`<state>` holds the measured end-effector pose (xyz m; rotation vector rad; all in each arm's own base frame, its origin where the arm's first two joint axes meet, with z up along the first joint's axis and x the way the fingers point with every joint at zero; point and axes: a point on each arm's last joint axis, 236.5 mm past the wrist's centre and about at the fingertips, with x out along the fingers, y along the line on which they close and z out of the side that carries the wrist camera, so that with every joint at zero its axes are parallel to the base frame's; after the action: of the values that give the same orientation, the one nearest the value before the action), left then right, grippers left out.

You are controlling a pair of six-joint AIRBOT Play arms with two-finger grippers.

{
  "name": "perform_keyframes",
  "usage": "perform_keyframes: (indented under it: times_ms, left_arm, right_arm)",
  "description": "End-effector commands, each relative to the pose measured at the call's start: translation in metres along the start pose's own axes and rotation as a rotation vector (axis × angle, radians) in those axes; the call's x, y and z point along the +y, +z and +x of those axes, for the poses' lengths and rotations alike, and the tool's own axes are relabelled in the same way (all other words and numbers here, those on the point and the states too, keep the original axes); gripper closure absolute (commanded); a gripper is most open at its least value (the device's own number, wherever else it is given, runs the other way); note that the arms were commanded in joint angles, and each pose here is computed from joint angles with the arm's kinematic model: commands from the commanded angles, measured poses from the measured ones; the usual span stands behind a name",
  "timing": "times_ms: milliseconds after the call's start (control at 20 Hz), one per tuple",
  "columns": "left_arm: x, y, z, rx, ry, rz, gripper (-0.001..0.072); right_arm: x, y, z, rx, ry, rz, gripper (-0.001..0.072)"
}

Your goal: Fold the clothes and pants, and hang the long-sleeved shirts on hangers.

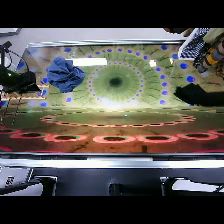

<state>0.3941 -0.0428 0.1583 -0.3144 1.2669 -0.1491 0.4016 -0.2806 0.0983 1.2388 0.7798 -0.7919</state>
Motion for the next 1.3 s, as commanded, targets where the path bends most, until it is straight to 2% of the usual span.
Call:
perform_keyframes:
  times_ms: [0, 450, 850, 1250]
  left_arm:
    - [0.0, 0.0, 0.0, -0.001, 0.0, -0.001, 0.0689]
    - [0.0, 0.0, 0.0, -0.001, 0.0, -0.001, 0.0689]
    - [0.0, 0.0, 0.0, -0.001, 0.0, -0.001, 0.0689]
    - [0.0, 0.0, 0.0, -0.002, 0.0, -0.001, 0.069]
  right_arm:
    - [-0.091, 0.007, -0.033, -0.007, -0.357, -0.044, 0.0687]
    - [-0.21, -0.034, -0.056, 0.075, -0.737, -0.154, 0.0686]
    - [-0.27, -0.076, -0.045, 0.169, -0.864, -0.174, 0.0685]
    - [-0.268, -0.061, -0.028, 0.103, -0.819, -0.226, 0.0684]
